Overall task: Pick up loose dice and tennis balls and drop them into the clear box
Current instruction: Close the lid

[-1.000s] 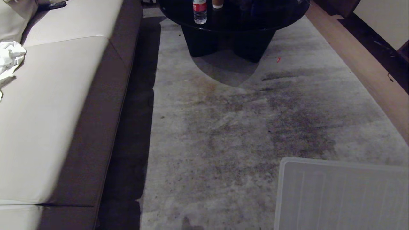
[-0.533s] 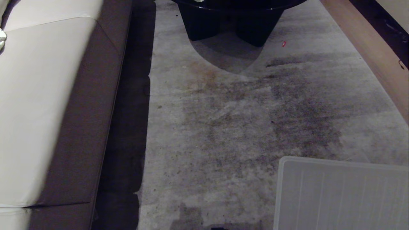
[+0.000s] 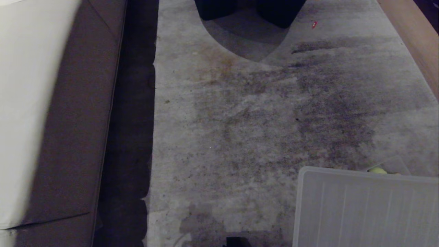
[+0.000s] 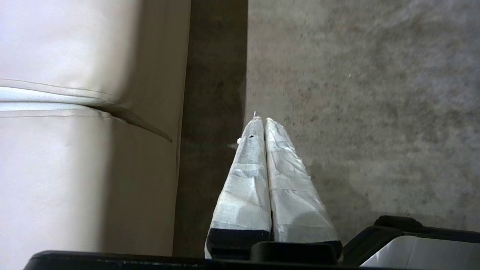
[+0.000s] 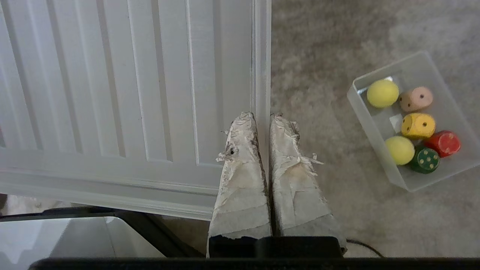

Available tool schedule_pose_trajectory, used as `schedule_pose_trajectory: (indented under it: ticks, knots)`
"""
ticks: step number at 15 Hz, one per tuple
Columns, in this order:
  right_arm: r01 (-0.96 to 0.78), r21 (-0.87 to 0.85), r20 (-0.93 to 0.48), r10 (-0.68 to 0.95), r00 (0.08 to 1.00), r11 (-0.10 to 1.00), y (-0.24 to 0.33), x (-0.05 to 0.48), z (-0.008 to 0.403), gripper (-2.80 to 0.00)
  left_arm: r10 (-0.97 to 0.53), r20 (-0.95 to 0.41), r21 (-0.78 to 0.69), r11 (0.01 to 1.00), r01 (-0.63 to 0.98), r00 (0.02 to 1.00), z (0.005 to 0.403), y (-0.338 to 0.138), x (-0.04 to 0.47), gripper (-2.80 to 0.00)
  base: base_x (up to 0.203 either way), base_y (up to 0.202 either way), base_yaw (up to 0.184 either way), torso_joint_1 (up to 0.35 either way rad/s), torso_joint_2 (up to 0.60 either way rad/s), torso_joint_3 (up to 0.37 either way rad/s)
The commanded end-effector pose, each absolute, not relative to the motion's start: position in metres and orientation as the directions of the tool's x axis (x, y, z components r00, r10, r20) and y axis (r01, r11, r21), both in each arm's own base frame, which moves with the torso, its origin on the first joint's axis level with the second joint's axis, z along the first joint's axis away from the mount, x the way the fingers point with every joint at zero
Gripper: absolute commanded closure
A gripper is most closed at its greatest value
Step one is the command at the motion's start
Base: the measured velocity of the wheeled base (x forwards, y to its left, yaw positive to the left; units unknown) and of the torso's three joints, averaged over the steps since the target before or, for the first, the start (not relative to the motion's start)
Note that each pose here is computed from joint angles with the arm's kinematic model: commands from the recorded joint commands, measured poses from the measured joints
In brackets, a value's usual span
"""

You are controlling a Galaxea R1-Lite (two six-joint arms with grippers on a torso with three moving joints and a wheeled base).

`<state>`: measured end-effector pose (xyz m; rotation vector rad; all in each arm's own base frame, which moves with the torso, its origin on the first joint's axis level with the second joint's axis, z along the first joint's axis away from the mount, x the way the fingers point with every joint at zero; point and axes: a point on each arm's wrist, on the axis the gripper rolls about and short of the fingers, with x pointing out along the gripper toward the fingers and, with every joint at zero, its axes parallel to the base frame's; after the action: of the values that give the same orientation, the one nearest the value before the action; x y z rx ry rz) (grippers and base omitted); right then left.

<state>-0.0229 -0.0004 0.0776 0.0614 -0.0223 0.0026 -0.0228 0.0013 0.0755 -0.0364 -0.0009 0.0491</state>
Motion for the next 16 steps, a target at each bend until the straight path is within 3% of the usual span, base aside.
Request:
schedule_pose_trajectory:
  ticks: [1, 16]
  knots:
    - [-0.002, 0.063, 0.014, 0.002, 1.0, 0.998, -0.0004, -0.0222, 0.0756, 0.0, 0.051, -0.003, -0.038, 0.998, -0.051, 0.999, 0.0751, 0.0013, -0.0226, 0.0, 0.0, 0.0, 0.0, 0.002, 0.0, -0.193]
    - [-0.004, 0.061, 0.014, 0.003, 1.0, 0.998, -0.0004, -0.0222, 0.0756, 0.0, 0.051, -0.003, -0.038, 0.998, -0.051, 0.999, 0.0751, 0.0013, -0.0226, 0.0, 0.0, 0.0, 0.0, 0.002, 0.0, -0.197]
